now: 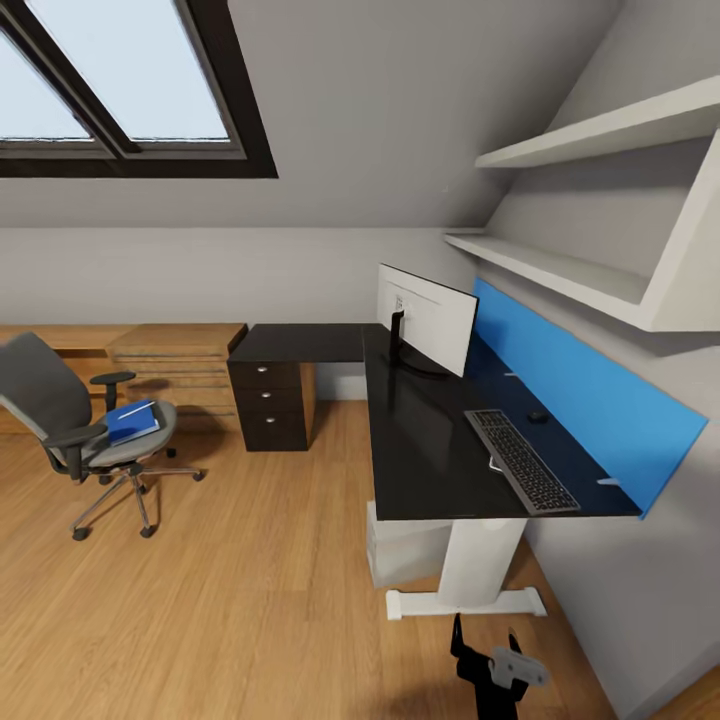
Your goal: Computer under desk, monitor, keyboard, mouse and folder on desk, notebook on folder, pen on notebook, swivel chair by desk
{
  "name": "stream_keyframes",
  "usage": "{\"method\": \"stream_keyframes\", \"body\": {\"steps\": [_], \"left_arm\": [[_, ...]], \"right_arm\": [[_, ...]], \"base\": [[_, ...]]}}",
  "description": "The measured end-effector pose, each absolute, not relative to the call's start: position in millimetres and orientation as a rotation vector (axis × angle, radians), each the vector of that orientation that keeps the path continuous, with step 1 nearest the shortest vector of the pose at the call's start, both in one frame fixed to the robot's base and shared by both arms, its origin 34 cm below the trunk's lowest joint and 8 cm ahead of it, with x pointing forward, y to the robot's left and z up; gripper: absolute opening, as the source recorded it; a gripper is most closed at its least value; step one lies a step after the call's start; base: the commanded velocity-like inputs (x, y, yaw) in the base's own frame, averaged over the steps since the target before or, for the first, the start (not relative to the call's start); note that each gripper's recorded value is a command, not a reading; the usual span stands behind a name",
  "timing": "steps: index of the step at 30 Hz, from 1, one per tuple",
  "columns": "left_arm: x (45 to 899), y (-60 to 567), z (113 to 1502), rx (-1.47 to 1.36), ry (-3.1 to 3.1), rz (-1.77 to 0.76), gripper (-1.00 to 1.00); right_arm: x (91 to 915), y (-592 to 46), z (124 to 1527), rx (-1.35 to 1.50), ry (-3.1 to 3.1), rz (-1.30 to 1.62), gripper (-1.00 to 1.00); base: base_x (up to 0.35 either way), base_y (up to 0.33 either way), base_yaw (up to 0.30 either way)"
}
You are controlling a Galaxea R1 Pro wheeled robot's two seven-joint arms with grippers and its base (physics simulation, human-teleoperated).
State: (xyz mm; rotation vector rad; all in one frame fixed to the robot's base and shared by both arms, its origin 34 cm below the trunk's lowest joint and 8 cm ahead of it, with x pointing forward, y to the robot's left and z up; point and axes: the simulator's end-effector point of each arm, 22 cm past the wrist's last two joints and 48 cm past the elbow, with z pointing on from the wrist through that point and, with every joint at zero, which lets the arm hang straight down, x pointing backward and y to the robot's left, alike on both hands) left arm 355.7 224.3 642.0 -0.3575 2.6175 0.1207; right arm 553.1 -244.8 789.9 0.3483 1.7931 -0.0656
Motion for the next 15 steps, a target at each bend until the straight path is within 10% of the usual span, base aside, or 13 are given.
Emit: {"method": "stream_keyframes", "body": {"steps": [15], "left_arm": [[352,231,655,-0.355,2.605,0.133,1.0]], "right_arm": [[639,-278,857,0.39,1.763,-0.078,1.0]], "base": [[0.0,0.0,0.0]]}}
